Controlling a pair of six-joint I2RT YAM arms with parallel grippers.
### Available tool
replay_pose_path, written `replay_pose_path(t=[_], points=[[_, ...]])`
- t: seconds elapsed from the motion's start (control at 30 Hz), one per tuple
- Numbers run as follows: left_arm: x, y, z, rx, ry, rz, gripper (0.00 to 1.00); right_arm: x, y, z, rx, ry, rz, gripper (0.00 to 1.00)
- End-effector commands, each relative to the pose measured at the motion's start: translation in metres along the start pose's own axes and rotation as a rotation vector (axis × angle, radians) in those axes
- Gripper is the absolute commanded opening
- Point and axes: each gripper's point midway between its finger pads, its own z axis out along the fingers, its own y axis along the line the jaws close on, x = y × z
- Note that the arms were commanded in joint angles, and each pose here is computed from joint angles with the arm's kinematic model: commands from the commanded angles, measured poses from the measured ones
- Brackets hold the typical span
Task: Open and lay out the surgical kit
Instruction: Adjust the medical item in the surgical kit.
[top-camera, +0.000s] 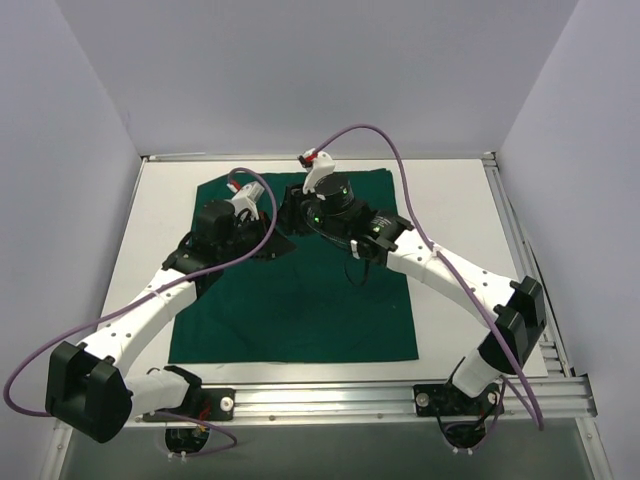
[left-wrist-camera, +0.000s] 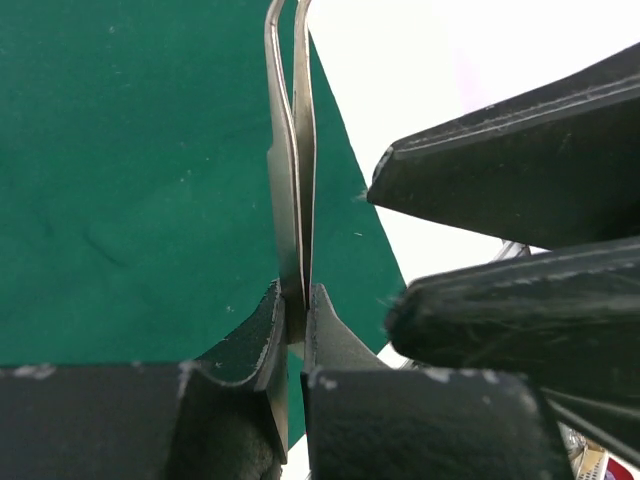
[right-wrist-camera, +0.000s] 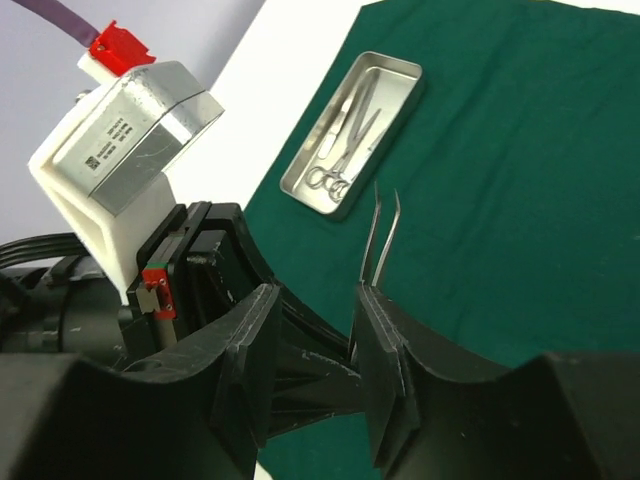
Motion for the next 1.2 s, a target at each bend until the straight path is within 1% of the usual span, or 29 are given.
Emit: replay_pose_path(t=[0.0,0.17,0.23,0.37,0.47,0.57,0.6,0.63,0.7,0.73,0.77,0.83,0.9,0.93,1.03,1.17], points=[[-0.02,-0.017,-0.009,0.025,-0.061,0.046,0.02,-0.012,-0.009,0.0,0.103,-0.034,-0.053,0.35],[-0.021,-0.018,-0.008,0.027,-0.063,0.046,0.02,-0.001,-0.012,0.008,0.147,0.001,-0.076,0.39],[-0.022,-0.02,-0.009,0.032,-0.064,0.048,0.02,0.001,-0.016,0.01,0.178,0.002,-0.09,0.4],[-0.023,-0.022,-0.012,0.036,-0.069,0.05,0.02,0.007,-0.016,0.015,0.187,0.014,-0.099,0.39],[-0.022,-0.024,-0.012,0.044,-0.062,0.049,0.02,0.009,-0.018,0.018,0.192,0.021,-0.103,0.33],[-0.023,-0.024,-0.012,0.047,-0.063,0.046,0.02,0.008,-0.019,0.02,0.196,0.017,-0.108,0.14],[-0.023,-0.024,-0.012,0.045,-0.063,0.045,0.07,0.007,-0.02,0.021,0.201,0.013,-0.107,0.0],[-0.023,-0.023,-0.012,0.045,-0.063,0.045,0.14,0.007,-0.02,0.021,0.205,0.01,-0.109,0.0],[-0.023,-0.024,-0.013,0.05,-0.067,0.048,0.34,0.003,-0.025,0.02,0.221,0.001,-0.111,0.0],[-0.023,-0.023,-0.014,0.044,-0.071,0.048,0.6,0.0,-0.03,0.02,0.234,-0.003,-0.11,0.0],[-0.023,-0.02,-0.015,0.033,-0.074,0.048,0.67,-0.001,-0.034,0.019,0.244,-0.006,-0.107,0.0],[-0.025,-0.013,-0.02,0.006,-0.083,0.049,0.77,-0.005,-0.05,0.018,0.271,-0.006,-0.099,0.0],[-0.027,0.0,-0.028,-0.047,-0.094,0.046,0.79,-0.009,-0.066,0.014,0.308,-0.008,-0.102,0.0],[-0.026,0.006,-0.031,-0.069,-0.094,0.043,0.8,-0.01,-0.084,0.012,0.338,-0.004,-0.092,0.0],[-0.03,0.026,-0.045,-0.139,-0.123,0.018,0.82,-0.011,-0.115,0.007,0.381,0.016,-0.076,0.0],[-0.032,0.038,-0.057,-0.176,-0.146,0.008,0.83,-0.01,-0.173,0.0,0.502,0.059,-0.074,0.0]])
